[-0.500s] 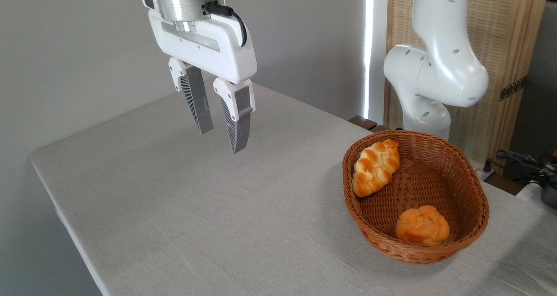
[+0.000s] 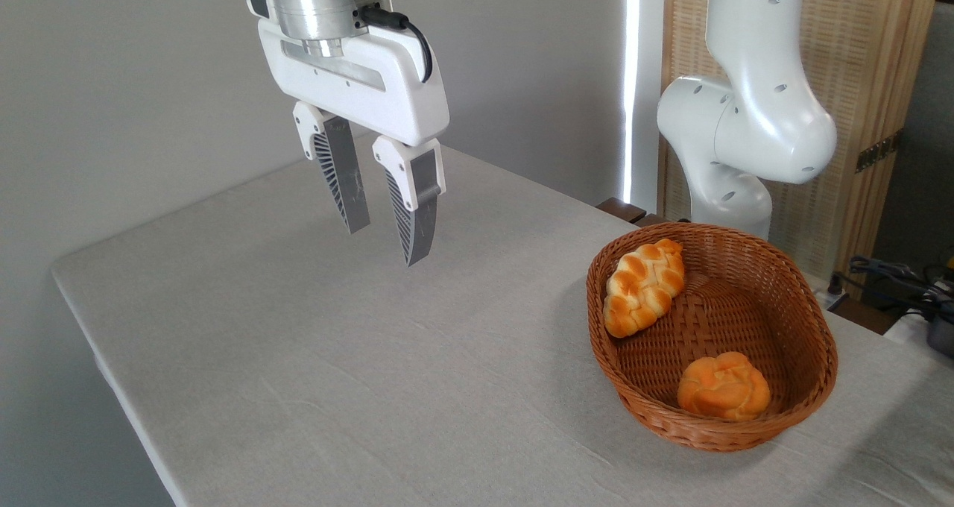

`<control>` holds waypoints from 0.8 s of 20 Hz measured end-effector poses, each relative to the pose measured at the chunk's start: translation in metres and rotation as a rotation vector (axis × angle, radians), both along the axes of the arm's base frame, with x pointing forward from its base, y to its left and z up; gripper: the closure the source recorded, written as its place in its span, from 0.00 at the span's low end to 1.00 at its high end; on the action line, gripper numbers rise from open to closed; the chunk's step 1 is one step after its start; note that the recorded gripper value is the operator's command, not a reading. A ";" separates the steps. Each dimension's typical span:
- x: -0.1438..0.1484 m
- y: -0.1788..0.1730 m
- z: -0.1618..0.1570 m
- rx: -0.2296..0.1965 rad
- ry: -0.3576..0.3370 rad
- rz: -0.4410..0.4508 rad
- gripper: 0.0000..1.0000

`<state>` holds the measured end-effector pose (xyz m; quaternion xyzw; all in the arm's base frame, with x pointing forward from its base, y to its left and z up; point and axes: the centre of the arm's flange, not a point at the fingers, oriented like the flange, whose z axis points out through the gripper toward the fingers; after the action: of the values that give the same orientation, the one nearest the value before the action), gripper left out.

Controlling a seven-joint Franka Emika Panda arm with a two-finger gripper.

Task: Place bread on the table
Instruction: 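Move the open gripper over the basket toward the braided bread roll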

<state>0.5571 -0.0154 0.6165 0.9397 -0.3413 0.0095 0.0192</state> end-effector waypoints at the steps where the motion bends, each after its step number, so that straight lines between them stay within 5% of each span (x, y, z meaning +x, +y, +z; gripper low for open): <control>1: 0.000 0.000 0.000 0.000 0.000 0.000 0.00; 8: -0.008 0.000 -0.002 -0.001 0.008 -0.002 0.00; 16: -0.113 -0.012 -0.039 -0.021 0.087 -0.119 0.00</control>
<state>0.4441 -0.0277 0.5778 0.9171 -0.3952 -0.0288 0.0441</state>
